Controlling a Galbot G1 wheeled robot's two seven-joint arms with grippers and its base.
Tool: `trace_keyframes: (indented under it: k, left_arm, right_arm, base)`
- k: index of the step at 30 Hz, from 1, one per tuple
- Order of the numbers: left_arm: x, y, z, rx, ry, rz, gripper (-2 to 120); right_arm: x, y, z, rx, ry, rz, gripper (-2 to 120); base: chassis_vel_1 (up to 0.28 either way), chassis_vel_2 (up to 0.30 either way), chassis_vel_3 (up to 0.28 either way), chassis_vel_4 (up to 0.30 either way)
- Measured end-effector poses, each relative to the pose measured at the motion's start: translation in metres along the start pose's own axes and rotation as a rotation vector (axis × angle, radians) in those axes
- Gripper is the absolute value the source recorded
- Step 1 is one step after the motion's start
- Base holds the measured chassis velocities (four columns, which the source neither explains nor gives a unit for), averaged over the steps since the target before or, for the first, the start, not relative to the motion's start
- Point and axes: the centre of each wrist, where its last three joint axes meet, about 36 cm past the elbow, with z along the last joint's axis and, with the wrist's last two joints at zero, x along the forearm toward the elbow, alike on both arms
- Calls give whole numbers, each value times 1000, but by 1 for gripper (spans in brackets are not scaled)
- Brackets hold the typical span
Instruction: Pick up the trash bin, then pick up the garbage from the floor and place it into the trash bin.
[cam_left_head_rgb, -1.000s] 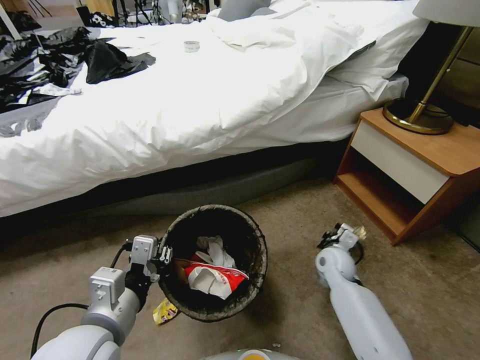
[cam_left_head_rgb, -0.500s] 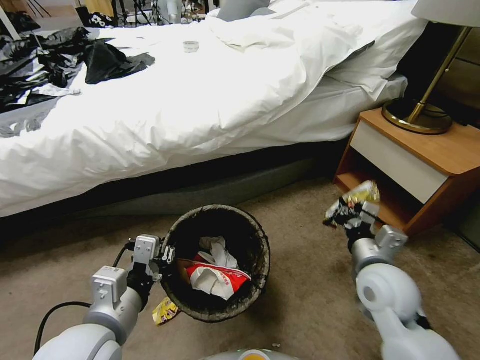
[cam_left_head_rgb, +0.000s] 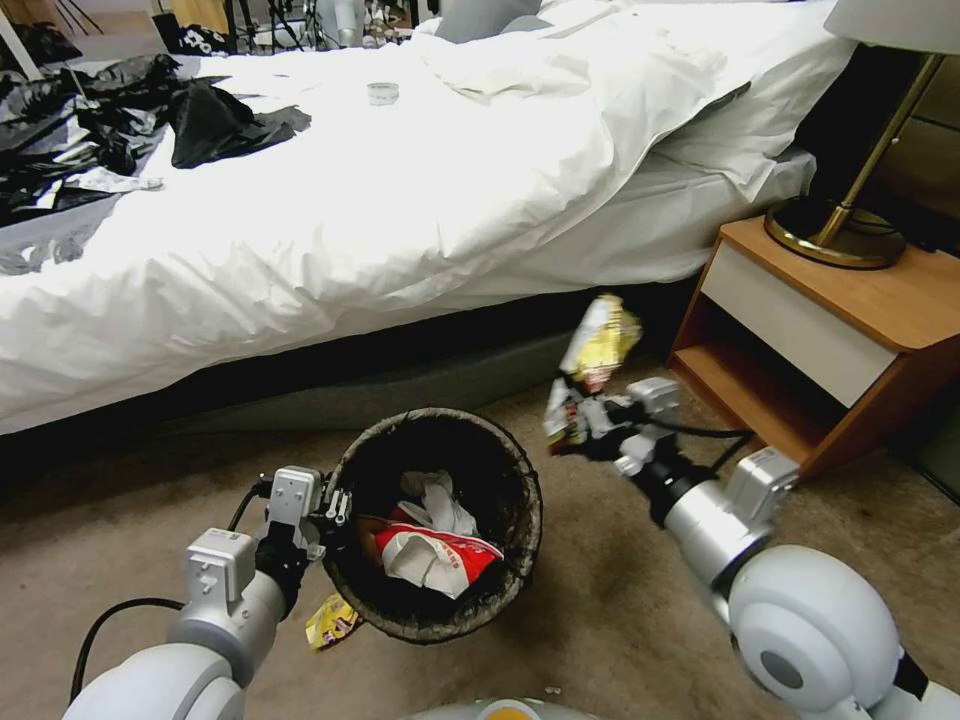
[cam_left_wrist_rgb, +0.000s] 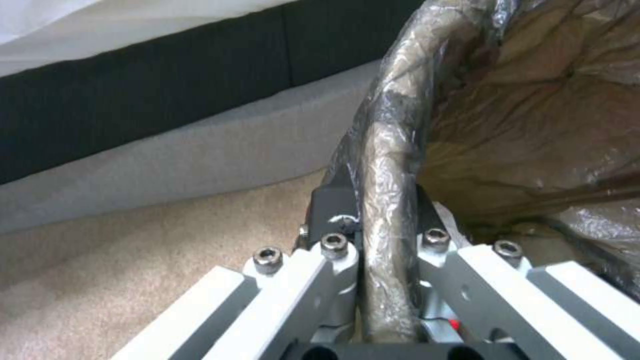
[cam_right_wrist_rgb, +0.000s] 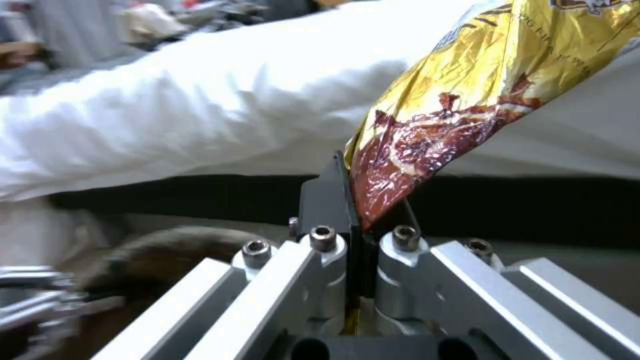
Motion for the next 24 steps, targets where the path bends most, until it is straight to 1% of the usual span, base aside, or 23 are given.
trace_keyframes:
  k: [3,4,5,6,9,10,12,19,22,24]
  left_arm:
    - [0,0,0,-1,2,-1,1]
    - [1,0,1,-7,6,-5,1]
    - [1,0,1,-9,6,-7,1]
    - [1,0,1,-9,6,-7,1]
    - [0,-2,1,-13,4,-11,1]
    - [0,-2,1,-13,4,-11,1]
    - [-1,-2,0,-27,-1,-10,1]
    - [-1,-6,0,-30,0,-9,1]
    - [-1,-6,1,-28,0,-9,1]
    - [-2,-7,0,-23,-3,-13,1]
  right_arm:
    - [-1,1,0,8,-2,-28,0]
    - [-3,1,2,25,12,-86,0]
    - [-3,1,2,34,22,-109,0]
    - [-3,1,2,34,22,-109,0]
    - [-3,-1,7,64,59,-181,0]
    - [-3,-1,7,64,59,-181,0]
    - [-6,-2,15,92,81,-216,0]
    - [-17,7,26,109,125,-284,0]
    - [-20,10,30,122,143,-284,0]
    - [-25,13,40,134,172,-278,0]
  base:
    - [0,0,0,0]
    - [0,0,0,0]
    - [0,0,0,0]
    - [0,0,0,0]
    - [0,0,0,0]
    - [0,0,0,0]
    - [0,0,0,0]
    - [0,0,0,0]
    - [0,0,0,0]
    - [0,0,0,0]
